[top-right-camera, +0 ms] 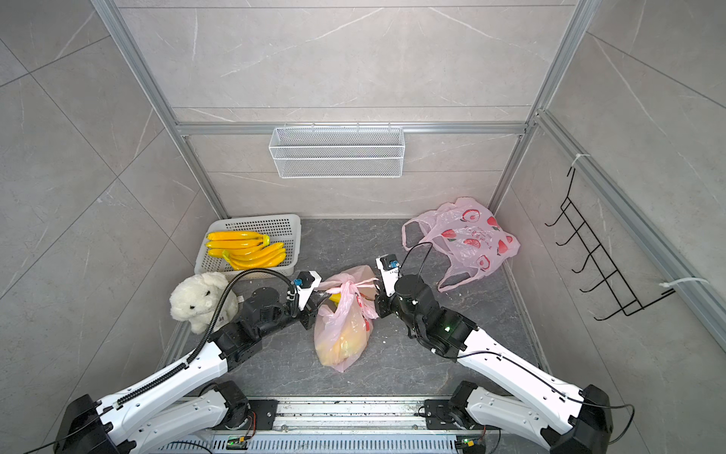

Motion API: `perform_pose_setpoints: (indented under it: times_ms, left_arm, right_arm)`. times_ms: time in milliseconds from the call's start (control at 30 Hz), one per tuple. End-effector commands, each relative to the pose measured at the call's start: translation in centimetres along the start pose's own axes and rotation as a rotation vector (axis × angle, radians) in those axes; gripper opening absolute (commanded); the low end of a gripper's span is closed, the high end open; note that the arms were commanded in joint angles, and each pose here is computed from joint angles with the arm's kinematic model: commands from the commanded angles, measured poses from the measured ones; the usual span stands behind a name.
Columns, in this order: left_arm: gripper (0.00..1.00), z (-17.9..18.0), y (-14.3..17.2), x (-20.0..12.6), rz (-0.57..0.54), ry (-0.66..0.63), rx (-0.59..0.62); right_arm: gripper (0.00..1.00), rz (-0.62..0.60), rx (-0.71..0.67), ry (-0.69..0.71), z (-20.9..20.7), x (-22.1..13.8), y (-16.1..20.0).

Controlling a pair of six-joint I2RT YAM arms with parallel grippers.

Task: Place the banana into a plastic bag & tie a knot
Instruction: Tie the plastic bag at the center of the board.

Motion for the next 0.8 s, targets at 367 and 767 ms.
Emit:
perform_pose_setpoints:
  times_ms: [367, 767]
  left_arm:
    - [0.00, 7.8, 7.1, -6.0, 0.135, -0.652, -0.406]
    - [0.00, 8.0, 13.7, -8.9, 0.276, -0.860, -0.604]
  right_arm:
    - [0.00, 0.123, 0.041, 0.437, -6.1, 2.5, 4.5]
    - [0.00, 0.255, 0.270, 0.726, -14.2, 2.4, 10.5]
Point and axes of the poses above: each gripper's point midway between its finger pads, its own x axis out along the fingers, its own z axis along the line the jaws close on, y = z × x, the point moved 4 cm from there along -x, back along the fingers, and after that the axes turned 10 degrees about x, right-handed, at the moved point
